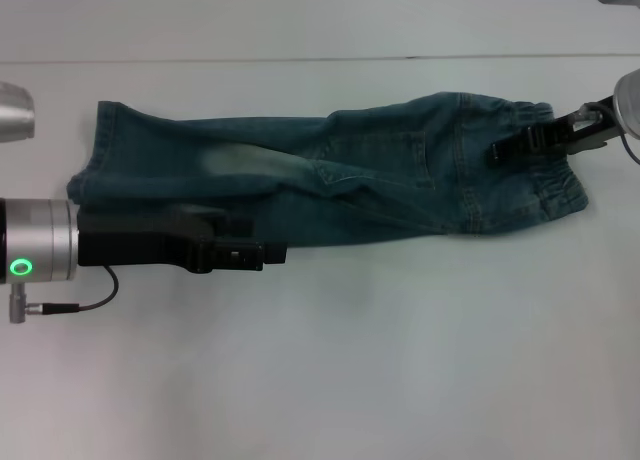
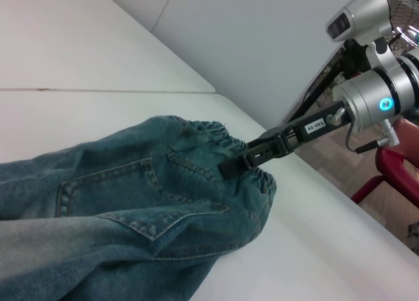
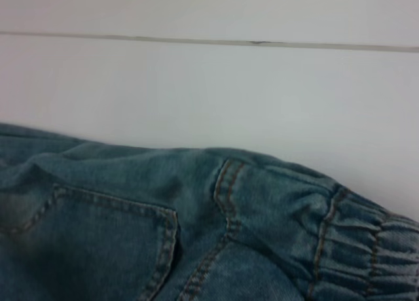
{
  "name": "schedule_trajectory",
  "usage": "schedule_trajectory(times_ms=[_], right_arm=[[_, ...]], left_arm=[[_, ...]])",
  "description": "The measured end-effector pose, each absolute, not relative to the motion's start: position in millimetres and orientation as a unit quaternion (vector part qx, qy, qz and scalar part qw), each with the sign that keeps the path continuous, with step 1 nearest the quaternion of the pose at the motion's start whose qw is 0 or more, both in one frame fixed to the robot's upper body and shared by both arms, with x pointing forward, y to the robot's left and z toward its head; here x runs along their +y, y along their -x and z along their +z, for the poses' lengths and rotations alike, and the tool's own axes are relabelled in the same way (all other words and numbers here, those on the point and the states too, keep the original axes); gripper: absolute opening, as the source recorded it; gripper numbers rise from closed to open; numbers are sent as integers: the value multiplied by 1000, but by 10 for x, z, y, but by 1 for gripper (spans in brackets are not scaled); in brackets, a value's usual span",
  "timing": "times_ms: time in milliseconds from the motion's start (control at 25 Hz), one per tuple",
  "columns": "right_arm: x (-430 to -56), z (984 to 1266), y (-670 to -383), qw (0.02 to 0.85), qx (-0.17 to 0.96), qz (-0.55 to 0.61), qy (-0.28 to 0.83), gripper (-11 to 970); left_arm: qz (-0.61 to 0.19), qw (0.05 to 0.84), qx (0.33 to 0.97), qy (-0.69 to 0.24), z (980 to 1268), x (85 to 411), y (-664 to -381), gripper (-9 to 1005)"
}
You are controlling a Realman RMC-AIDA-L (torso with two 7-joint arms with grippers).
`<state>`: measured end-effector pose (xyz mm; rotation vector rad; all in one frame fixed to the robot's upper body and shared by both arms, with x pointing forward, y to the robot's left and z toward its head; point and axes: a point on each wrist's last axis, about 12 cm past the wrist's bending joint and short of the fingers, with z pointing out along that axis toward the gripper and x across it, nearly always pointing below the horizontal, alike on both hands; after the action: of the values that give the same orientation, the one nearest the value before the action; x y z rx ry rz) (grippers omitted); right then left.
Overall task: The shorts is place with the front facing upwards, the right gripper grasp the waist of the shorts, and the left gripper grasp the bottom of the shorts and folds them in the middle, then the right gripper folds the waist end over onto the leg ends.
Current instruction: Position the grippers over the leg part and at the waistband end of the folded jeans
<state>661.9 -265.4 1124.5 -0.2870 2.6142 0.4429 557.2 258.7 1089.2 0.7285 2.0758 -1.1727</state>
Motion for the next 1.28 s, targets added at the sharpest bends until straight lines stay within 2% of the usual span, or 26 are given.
schedule_trajectory(times_ms=[480, 720, 920, 1040, 1280], right_arm=[[-2632, 11305, -6579, 223, 950, 169, 136, 850], [-2710, 11344, -6541, 212, 951, 169, 147, 625], [-2750, 11377, -6534, 212, 950, 168, 155, 375], [-2789, 11403, -6530, 211, 949, 172, 157, 147], [-2908, 11509, -6511, 211, 947, 188, 152, 131]], left_arm=[[-445, 317, 792, -272, 10865, 2589, -5565, 853], [-445, 319, 792, -271, 10868, 2588, -5568, 851], [-446, 321, 790, -272, 10883, 2578, -5583, 848], [-445, 325, 789, -273, 10891, 2552, -5605, 847], [-435, 341, 786, -276, 10900, 2368, -5703, 844]])
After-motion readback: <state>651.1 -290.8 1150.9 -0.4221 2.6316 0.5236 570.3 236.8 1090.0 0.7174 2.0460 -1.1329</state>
